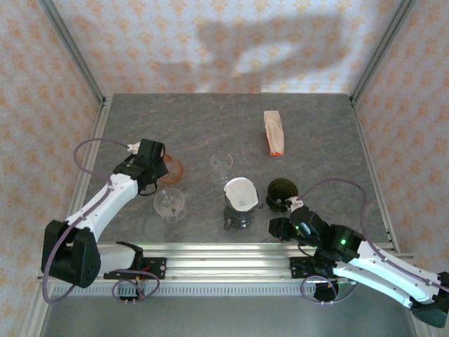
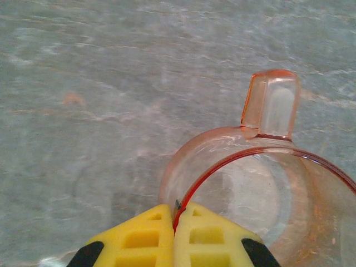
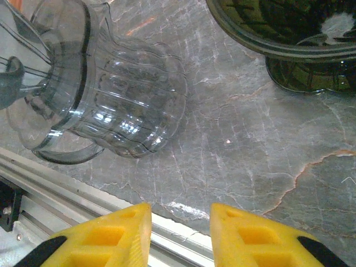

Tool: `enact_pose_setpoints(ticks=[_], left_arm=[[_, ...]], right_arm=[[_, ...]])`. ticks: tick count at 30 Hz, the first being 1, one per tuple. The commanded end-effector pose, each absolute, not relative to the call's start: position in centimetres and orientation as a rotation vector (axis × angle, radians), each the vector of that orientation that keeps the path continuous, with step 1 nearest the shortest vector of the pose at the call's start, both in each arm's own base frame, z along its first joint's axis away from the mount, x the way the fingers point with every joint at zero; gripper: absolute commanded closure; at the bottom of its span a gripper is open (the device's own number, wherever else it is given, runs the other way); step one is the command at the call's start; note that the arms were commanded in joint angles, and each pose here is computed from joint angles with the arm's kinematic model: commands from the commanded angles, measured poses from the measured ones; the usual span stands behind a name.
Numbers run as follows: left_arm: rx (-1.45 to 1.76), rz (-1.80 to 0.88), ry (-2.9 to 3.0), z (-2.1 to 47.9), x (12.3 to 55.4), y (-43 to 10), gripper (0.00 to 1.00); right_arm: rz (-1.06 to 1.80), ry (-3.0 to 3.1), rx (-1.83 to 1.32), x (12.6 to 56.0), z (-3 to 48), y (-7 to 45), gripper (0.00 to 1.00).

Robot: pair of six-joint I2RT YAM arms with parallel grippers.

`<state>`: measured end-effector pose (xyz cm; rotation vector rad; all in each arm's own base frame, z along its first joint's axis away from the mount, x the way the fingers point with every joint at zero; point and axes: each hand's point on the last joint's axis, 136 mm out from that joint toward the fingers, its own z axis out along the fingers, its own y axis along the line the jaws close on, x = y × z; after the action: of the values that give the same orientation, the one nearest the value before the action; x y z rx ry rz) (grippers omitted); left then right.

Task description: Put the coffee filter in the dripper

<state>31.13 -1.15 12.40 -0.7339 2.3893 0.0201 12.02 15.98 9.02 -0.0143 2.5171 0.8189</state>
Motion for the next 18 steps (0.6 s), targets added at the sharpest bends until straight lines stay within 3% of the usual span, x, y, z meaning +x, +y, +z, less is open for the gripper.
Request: enact_pose_setpoints(ticks=[1,14,18], left_arm=[[-0.82,0.16,2.404,11.8,28.2,1.6,1.0],[-0.855,0.234,2.452,9.7,26.0,3.1,1.0],[-0.858,0.241,2.465,8.9,26.0,3.1,0.9]], right_arm=[[0.818,2.476,-0.014,12.5,9.2,16.0,0.67],[0.824,2.473,-0.008,12.3,9.0,15.6,0.67],[0.836,2.472,-0.005,12.2,9.1,15.7,0.67]])
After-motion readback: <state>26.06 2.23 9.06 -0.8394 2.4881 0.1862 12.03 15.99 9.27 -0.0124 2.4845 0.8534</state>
